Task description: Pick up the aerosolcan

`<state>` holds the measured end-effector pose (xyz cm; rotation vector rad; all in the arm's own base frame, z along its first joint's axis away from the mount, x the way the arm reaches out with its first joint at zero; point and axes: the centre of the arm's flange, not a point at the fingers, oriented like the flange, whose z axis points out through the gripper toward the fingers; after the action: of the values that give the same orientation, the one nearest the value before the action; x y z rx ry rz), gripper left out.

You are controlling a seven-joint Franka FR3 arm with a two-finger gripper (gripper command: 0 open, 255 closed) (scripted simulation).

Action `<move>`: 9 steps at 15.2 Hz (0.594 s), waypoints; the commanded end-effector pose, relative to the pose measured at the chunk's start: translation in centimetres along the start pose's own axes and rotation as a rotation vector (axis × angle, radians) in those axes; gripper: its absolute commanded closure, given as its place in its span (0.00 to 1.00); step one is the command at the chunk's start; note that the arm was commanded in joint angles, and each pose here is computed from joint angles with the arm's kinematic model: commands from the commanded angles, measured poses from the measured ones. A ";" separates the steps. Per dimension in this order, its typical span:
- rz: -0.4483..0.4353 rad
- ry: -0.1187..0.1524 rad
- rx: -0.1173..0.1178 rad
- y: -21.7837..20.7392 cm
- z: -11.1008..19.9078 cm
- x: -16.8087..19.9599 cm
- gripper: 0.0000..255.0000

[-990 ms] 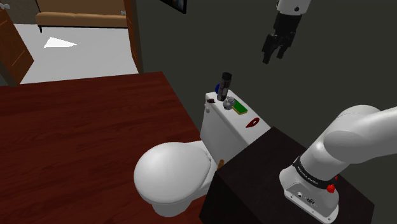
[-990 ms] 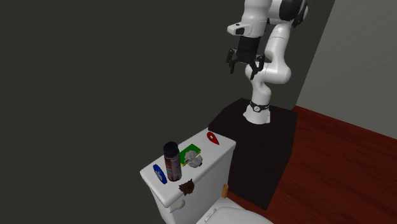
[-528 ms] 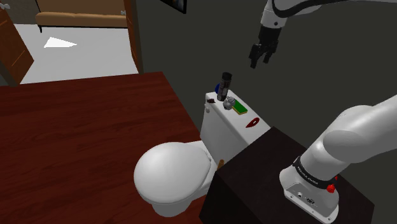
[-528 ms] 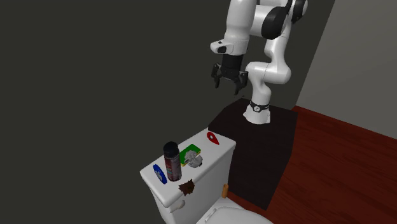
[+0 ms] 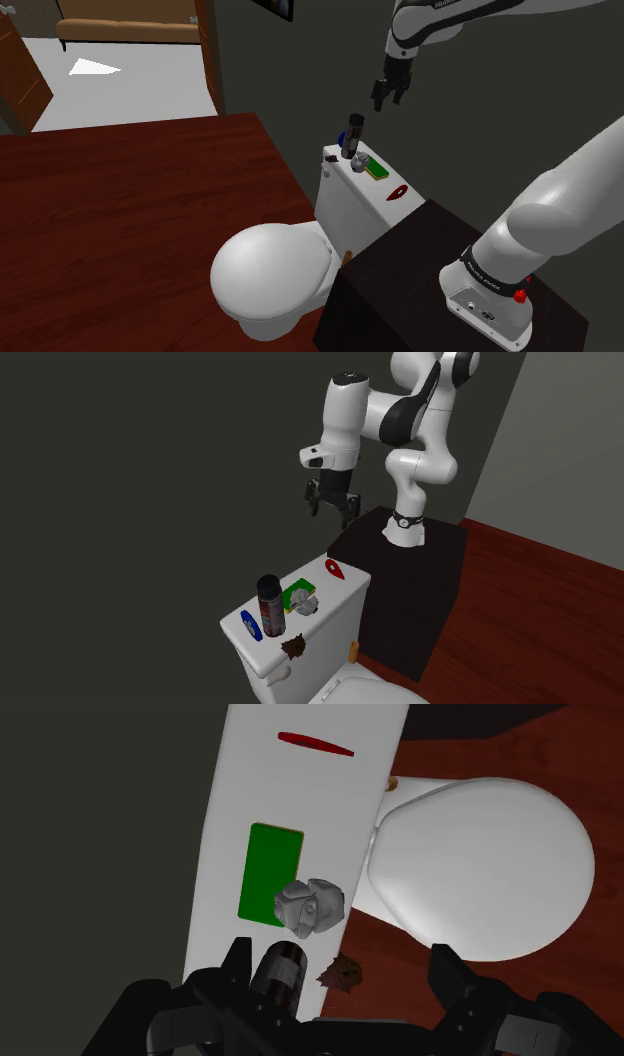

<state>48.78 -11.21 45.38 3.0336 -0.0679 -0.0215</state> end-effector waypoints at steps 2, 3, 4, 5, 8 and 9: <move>-0.004 0.002 -0.006 1.3 2.5 2.7 0.00; -0.005 0.002 -0.008 1.7 3.3 3.6 0.00; -0.006 0.002 -0.010 2.0 4.1 4.6 0.00; -0.007 0.003 -0.012 2.4 4.8 5.6 0.00; -0.011 0.004 -0.017 3.5 7.1 8.6 0.00; -0.012 0.004 -0.019 3.9 7.9 9.6 0.00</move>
<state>57.02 -15.71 38.82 3.0168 -0.0512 -0.0171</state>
